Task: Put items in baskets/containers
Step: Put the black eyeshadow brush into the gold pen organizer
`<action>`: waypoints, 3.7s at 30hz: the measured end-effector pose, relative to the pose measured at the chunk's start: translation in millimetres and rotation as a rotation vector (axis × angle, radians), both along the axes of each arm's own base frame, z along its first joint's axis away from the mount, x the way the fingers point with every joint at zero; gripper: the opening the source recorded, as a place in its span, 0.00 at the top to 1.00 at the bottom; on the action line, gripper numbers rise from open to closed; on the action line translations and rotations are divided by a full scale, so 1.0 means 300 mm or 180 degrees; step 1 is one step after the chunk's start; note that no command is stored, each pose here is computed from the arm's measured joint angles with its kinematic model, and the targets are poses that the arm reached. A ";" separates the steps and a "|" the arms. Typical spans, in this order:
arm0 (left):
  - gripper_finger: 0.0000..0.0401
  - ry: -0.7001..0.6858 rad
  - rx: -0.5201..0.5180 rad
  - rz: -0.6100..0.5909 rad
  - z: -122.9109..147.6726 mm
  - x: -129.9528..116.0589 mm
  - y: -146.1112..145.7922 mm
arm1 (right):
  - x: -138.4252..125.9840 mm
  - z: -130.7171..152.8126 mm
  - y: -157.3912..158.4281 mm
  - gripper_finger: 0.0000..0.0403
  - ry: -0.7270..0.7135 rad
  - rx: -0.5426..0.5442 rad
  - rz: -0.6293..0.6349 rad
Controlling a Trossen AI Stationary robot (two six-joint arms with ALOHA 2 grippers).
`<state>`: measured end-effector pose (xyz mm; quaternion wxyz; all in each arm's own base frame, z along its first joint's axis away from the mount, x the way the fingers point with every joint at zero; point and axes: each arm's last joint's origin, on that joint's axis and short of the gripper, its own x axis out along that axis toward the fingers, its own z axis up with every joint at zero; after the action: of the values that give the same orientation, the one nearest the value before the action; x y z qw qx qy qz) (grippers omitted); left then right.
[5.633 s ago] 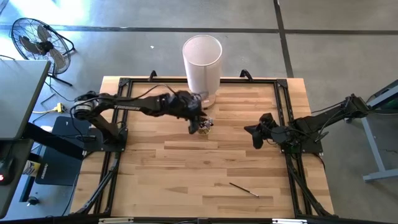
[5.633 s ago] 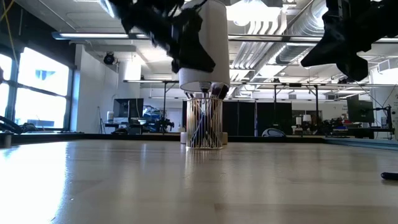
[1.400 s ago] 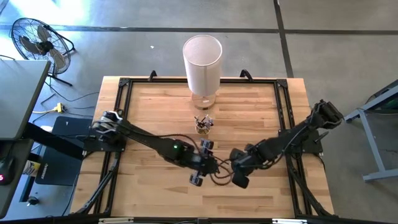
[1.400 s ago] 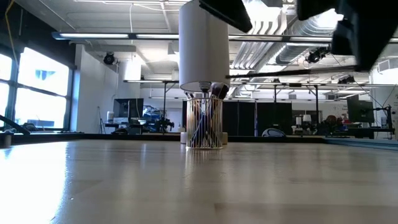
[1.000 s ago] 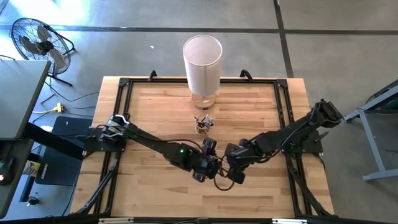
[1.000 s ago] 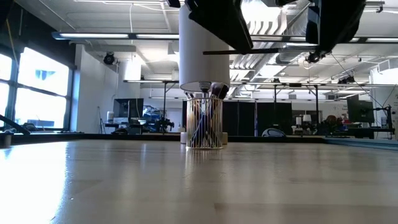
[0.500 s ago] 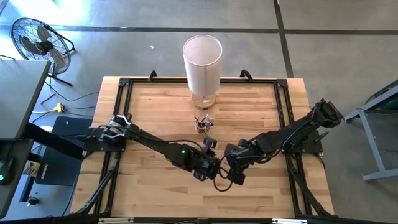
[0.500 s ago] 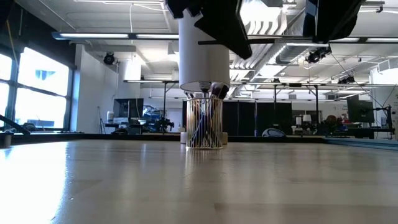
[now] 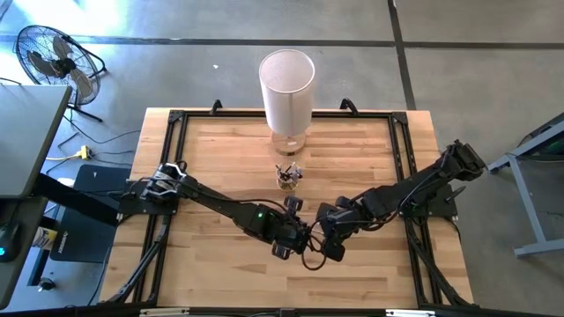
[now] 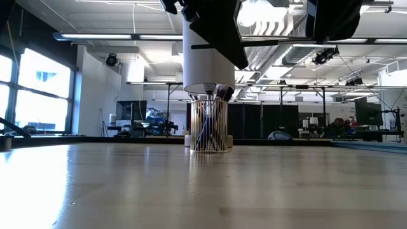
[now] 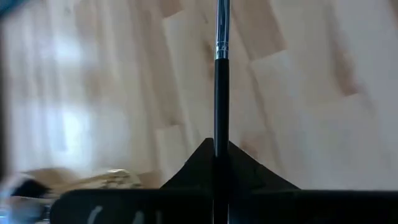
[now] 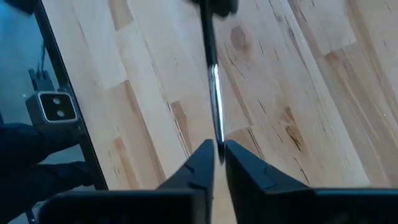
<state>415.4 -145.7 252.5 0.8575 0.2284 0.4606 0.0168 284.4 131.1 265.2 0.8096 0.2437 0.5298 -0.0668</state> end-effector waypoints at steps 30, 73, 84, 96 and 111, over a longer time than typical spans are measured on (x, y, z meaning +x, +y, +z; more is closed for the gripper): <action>0.99 -0.2635 -0.3621 0.0687 -0.067 -0.346 0.131 | -0.004 -0.060 0.146 0.65 -0.2977 -0.0646 -0.1694; 0.96 -0.2565 -0.3582 0.0655 -0.043 -0.328 0.125 | 0.135 0.033 -0.061 0.96 -0.3509 -0.0621 -0.1316; 0.72 -0.2221 -0.3354 0.0375 -0.023 -0.345 0.187 | 0.137 0.016 -0.070 0.97 -0.3358 -0.0727 -0.1290; 0.69 -0.1929 -0.2669 0.0653 0.149 -0.585 0.346 | 0.133 -0.010 -0.113 0.98 -0.3007 -0.1717 -0.1583; 0.76 -0.1574 -0.2265 0.0713 0.157 -0.754 0.243 | 0.189 -0.047 -0.444 0.98 -0.2429 -0.2188 -0.1347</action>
<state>189.2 -72.8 299.5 0.9600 -0.1430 0.2407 0.0042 341.3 -2.0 251.1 0.9459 0.0735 0.0861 -0.3040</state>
